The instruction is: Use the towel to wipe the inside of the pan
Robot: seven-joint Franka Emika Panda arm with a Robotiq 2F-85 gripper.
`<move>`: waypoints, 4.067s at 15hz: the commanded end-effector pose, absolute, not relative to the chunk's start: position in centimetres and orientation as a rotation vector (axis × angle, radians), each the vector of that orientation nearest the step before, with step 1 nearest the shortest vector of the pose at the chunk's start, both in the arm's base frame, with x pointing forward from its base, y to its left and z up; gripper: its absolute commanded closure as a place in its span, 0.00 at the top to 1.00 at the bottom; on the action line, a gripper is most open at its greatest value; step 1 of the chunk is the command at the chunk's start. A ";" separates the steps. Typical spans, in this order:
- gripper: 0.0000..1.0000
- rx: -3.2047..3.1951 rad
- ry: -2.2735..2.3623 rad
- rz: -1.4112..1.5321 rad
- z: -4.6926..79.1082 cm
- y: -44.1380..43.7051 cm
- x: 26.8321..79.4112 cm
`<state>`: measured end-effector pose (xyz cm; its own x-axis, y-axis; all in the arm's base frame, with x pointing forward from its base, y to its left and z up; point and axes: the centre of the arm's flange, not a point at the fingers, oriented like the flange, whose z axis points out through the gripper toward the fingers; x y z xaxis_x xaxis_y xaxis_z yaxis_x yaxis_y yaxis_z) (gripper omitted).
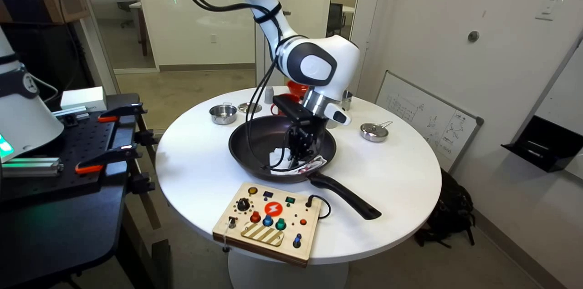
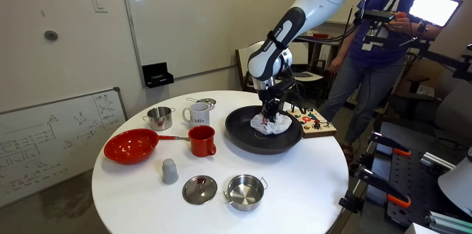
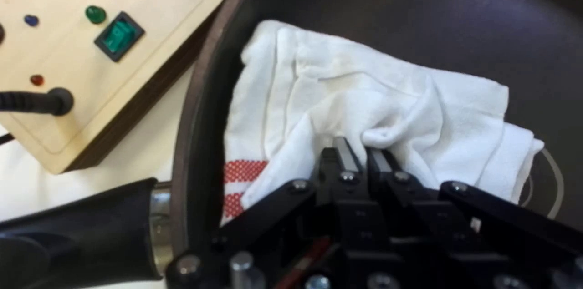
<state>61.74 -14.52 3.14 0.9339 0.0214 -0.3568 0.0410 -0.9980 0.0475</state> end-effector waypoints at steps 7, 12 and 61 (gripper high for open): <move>0.02 2.979 0.405 -0.696 -0.3 -8.6 56.2; 0.02 2.886 0.634 -0.741 -0.6 -6.1 55.8; 0.02 2.852 0.170 -0.243 -1.5 -7.7 64.3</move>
